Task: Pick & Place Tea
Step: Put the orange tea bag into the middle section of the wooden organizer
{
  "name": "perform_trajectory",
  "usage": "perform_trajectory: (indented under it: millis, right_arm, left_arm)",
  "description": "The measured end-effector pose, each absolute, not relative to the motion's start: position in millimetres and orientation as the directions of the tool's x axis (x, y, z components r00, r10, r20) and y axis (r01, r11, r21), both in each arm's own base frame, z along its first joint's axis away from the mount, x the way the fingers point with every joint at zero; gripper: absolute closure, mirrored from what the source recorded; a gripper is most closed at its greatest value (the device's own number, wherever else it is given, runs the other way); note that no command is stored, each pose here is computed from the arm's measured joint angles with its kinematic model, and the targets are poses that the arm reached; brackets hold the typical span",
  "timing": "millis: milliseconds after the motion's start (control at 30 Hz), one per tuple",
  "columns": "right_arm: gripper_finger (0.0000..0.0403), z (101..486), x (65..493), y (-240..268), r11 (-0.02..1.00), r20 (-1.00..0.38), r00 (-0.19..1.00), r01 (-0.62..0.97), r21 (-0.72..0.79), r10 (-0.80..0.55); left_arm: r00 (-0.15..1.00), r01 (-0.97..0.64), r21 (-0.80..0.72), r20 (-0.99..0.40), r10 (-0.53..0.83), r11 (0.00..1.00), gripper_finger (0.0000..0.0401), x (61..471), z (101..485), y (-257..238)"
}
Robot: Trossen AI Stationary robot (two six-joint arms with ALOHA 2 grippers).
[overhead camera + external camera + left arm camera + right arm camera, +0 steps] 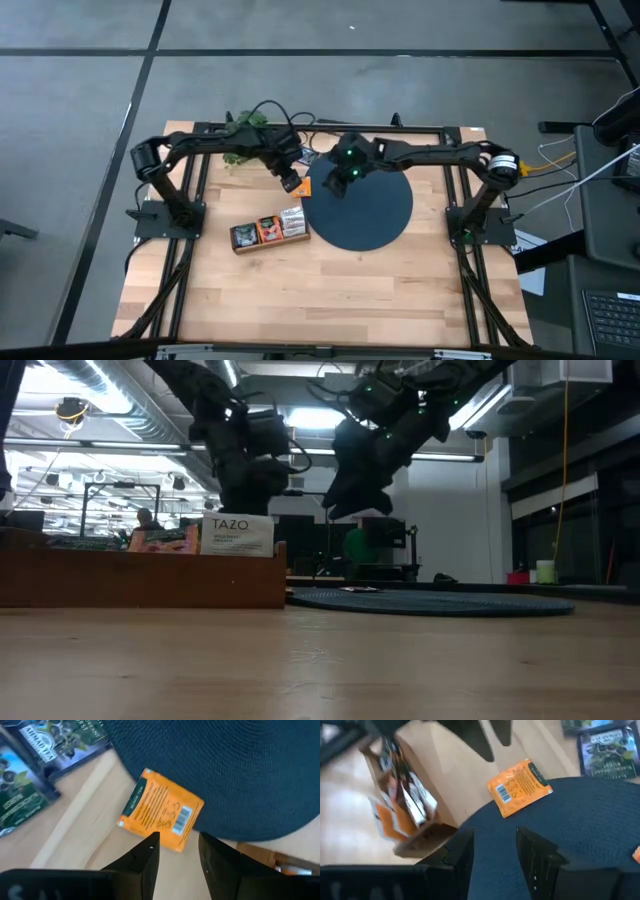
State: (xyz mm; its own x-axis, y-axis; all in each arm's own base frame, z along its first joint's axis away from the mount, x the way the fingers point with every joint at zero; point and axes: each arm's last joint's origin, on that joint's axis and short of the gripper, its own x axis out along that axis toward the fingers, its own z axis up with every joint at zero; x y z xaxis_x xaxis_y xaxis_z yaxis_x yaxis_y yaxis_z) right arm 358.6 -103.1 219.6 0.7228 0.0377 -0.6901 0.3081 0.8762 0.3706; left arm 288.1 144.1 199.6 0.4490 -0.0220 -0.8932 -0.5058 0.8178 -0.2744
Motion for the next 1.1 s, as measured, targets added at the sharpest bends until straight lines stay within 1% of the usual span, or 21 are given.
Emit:
perform_trajectory:
  millis: [67,200,300,367,533,700,800,967,1100]
  right_arm:
    - [0.0257,215,362,-99,0.907,-0.701,0.713,0.276,0.318,0.029]
    - [0.0257,211,365,-92,0.940,-0.712,0.703,0.239,0.245,0.006]
    - [0.0257,210,365,-91,0.941,-0.719,0.694,0.260,0.216,-0.026]
    - [0.0257,210,365,-91,0.925,-0.725,0.687,0.298,0.235,-0.037]
    - [0.0257,192,354,-101,0.855,-0.736,0.676,0.398,0.332,-0.029]
    - [0.0257,172,344,-108,0.755,-0.655,0.755,0.408,0.514,0.038]
    - [0.0257,166,341,-110,0.689,-0.609,0.793,0.426,0.587,0.029]
    - [0.0257,156,336,-108,0.600,-0.625,0.780,0.484,0.637,0.035]
    - [0.0257,143,338,-108,0.508,-0.610,0.788,0.495,0.705,0.078]
  left_arm:
    - [0.454,-0.511,-0.280,-0.891,-0.021,0.813,0.0270,291,196,145]
    - [0.427,-0.530,-0.281,-0.904,-0.034,0.800,0.0276,293,186,146]
    - [0.408,-0.531,-0.269,-0.912,-0.036,0.804,0.0282,297,179,145]
    - [0.386,-0.533,-0.261,-0.921,-0.043,0.805,0.0287,299,173,143]
    - [0.344,-0.527,-0.252,-0.937,-0.068,0.812,0.0299,304,159,138]
    - [0.313,-0.512,-0.224,-0.948,-0.063,0.829,0.0312,308,148,136]
    - [0.279,-0.528,-0.190,-0.959,-0.043,0.828,0.0322,307,138,137]
    - [0.290,-0.535,-0.193,-0.956,-0.035,0.822,0.0343,298,124,133]
    - [0.337,-0.532,-0.233,-0.940,-0.048,0.814,0.0360,295,118,133]
